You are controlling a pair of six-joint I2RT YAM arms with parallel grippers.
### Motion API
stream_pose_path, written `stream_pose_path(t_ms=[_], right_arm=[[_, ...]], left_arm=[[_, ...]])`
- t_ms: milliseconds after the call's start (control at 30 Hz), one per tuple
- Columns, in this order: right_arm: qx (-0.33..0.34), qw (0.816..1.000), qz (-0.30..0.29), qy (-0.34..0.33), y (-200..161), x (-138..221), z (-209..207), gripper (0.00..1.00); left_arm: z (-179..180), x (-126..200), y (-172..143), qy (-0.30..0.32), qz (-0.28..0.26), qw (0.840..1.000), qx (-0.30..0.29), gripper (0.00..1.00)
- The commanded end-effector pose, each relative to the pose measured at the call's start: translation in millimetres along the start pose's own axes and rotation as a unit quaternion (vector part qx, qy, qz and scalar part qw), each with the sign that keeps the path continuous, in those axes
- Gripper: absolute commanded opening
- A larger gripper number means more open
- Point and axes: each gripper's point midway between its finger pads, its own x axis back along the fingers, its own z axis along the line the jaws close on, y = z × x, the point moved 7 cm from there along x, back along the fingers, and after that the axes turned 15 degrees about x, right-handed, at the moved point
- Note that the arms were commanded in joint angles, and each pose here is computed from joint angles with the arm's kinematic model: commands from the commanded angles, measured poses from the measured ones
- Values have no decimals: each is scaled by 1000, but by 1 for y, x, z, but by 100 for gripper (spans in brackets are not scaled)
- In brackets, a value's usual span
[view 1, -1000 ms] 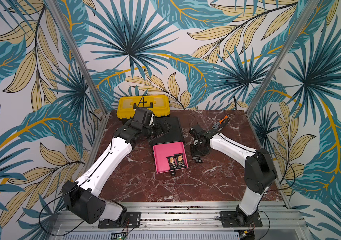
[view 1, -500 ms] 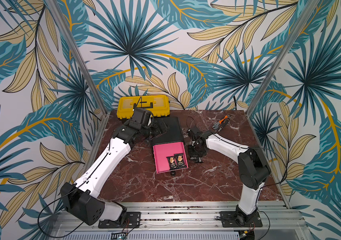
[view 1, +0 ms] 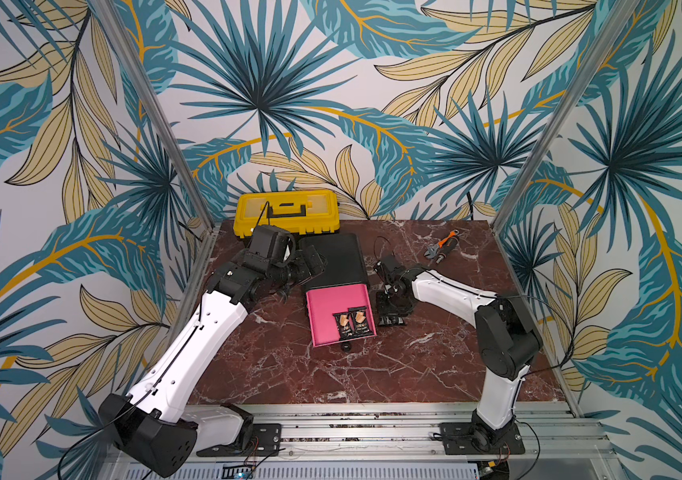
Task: Take the cookies out of the drawer
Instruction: Place the cookie at the center of the board, then pick up the cookie from the drawer.
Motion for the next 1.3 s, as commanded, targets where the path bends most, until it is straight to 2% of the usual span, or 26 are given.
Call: stream_pose_path(t_ms=[0, 233, 500, 733, 833, 933, 1100, 1267], right_arm=[[-6, 999, -34, 5, 2, 31, -1, 50], [-24, 997, -75, 4, 1, 81, -5, 61], [-50, 988, -144, 13, -21, 150, -4, 66], [-26, 980, -184, 70, -38, 191, 38, 66], [-2, 979, -182, 86, -47, 194, 67, 65], [14, 982, -168, 86, -53, 180, 89, 65], [55, 985, -141, 84, -51, 159, 119, 65], [98, 987, -122, 41, -42, 128, 129, 66]], left_arm=[[13, 8, 2, 16, -8, 1000, 6, 100], [25, 21, 8, 3, -9, 1000, 12, 100], [30, 5, 4, -31, 22, 999, 31, 100], [30, -19, 0, -61, 62, 994, 62, 100], [30, -25, -3, -60, 85, 992, 66, 100], [32, -29, -5, -52, 101, 992, 59, 100], [44, -24, -3, -3, 83, 996, 38, 100], [52, -23, 1, -8, 77, 996, 49, 100]])
